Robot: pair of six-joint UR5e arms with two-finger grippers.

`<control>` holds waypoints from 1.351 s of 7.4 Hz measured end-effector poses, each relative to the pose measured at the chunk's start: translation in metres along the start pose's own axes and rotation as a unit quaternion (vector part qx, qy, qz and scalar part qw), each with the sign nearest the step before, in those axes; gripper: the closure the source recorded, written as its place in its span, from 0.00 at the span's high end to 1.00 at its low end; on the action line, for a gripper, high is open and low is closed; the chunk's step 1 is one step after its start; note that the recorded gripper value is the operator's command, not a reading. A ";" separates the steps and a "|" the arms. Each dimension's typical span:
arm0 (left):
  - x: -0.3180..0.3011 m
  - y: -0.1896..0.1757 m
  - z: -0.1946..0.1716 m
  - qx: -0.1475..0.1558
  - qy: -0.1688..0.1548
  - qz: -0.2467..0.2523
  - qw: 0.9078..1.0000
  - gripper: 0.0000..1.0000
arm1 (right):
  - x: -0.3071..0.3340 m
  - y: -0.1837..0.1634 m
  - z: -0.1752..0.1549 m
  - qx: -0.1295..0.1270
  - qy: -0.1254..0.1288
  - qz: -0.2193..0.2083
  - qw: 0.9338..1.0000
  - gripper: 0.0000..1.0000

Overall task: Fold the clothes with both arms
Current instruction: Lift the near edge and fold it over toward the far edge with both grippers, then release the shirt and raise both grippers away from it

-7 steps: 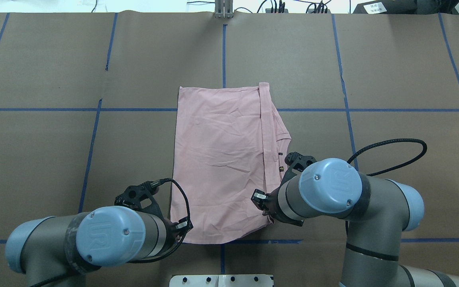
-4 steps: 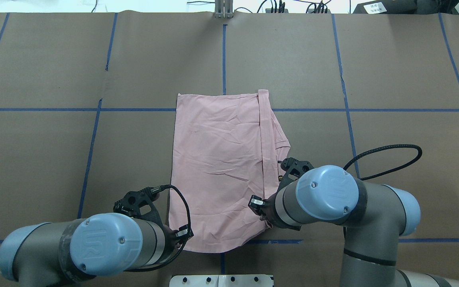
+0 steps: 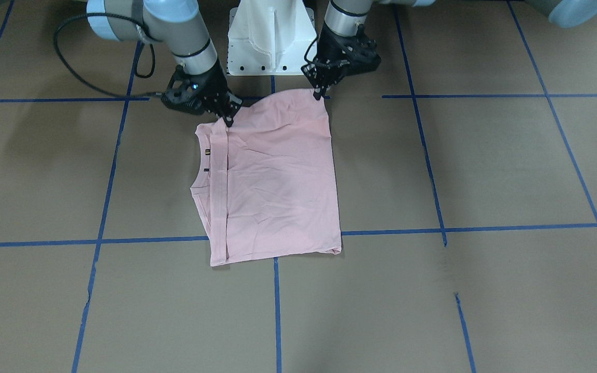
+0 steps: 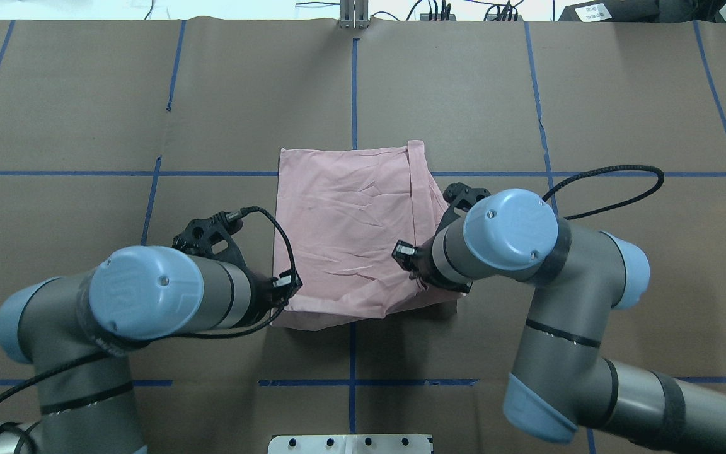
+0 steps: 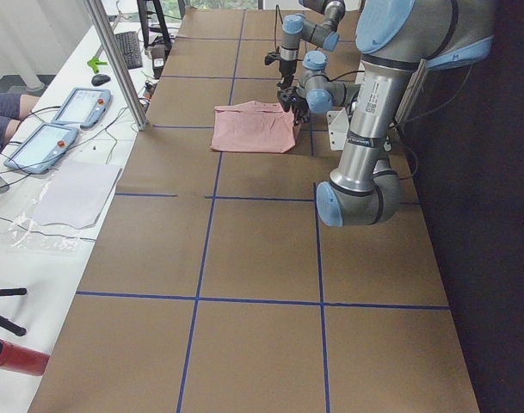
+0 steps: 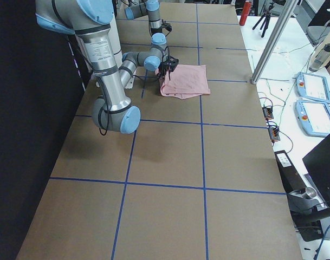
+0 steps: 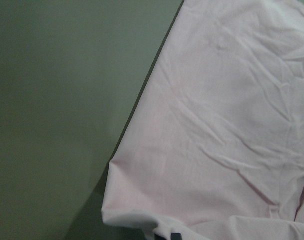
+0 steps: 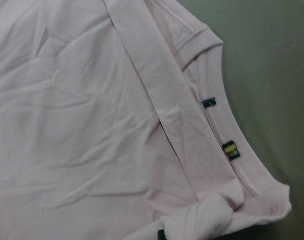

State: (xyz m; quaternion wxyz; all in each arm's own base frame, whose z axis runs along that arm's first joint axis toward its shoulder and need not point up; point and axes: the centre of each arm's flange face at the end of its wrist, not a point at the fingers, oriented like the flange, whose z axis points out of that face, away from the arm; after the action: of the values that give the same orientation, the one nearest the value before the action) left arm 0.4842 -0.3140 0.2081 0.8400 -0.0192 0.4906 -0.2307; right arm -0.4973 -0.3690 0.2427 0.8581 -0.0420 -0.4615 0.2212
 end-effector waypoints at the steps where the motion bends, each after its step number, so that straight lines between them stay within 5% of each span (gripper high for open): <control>1: -0.001 -0.017 0.020 0.001 0.007 -0.006 1.000 0.00 | -0.005 -0.020 0.006 0.009 -0.011 0.001 1.000 0.00; 6: 0.022 -0.074 0.033 0.031 0.035 -0.034 0.998 0.00 | -0.038 -0.070 0.013 0.032 -0.021 0.015 0.999 0.00; 7: 0.033 -0.105 0.047 0.050 0.037 -0.044 0.997 0.28 | -0.058 -0.098 0.021 0.039 -0.012 0.020 0.999 0.00; 8: 0.042 -0.152 0.074 0.074 0.039 -0.054 0.995 0.99 | -0.079 -0.139 0.035 0.045 0.002 0.025 0.999 0.61; 9: 0.044 -0.205 0.096 0.101 0.042 -0.048 0.993 1.00 | -0.092 -0.190 0.052 0.049 0.009 0.036 0.998 1.00; 10: 0.043 -0.249 0.101 0.122 0.042 -0.031 0.991 1.00 | -0.093 -0.238 0.061 0.052 0.008 0.047 0.998 1.00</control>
State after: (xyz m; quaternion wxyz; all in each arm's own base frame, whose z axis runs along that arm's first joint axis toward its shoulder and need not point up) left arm 0.4945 -0.5731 0.2901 0.8072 0.0778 0.4929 -0.3155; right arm -0.5098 -0.6299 0.2718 0.8516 -0.0211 -0.4398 0.2842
